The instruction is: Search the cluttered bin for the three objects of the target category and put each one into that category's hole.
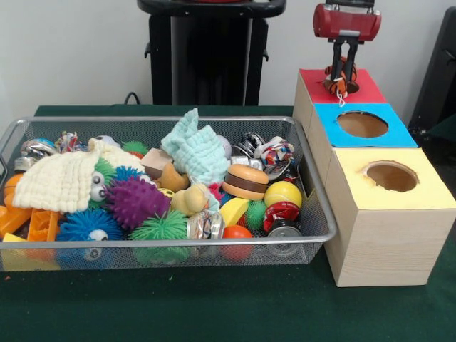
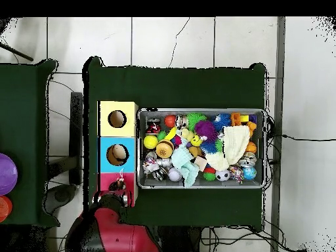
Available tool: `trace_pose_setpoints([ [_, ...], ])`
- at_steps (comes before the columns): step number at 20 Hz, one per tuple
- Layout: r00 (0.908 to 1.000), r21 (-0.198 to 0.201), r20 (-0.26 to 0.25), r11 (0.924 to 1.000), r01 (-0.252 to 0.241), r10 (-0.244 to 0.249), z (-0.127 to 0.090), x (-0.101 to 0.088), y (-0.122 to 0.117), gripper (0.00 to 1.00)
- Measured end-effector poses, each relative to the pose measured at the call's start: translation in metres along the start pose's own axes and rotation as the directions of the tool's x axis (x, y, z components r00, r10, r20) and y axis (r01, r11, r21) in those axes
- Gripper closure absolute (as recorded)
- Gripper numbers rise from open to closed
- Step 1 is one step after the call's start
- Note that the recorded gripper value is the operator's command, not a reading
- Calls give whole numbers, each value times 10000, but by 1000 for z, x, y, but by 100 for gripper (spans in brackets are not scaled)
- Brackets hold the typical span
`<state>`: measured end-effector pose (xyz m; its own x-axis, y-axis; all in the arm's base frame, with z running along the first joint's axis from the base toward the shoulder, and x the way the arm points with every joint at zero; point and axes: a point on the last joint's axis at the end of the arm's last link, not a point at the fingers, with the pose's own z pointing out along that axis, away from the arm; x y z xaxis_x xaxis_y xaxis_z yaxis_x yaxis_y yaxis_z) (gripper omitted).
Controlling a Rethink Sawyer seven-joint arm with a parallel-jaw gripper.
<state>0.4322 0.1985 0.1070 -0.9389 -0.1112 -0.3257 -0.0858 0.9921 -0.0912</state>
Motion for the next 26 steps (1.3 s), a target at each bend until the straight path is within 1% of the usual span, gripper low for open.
trace_pose_setpoints([
  [5, 10000, 3, 0, 10000, -10, 10, 0, 0, 0, 100],
  [6, 10000, 3, -3, 10000, -8, 8, 0, 0, 0, 0],
  [14, 9999, 51, 79, 9999, -92, 91, 3, -2, -5, 0],
  [22, 9999, 80, -53, 9999, -127, 127, 7, 2, -7, 0],
  [26, 9998, 108, -41, 9997, -213, 214, 7, 0, -11, 0],
])
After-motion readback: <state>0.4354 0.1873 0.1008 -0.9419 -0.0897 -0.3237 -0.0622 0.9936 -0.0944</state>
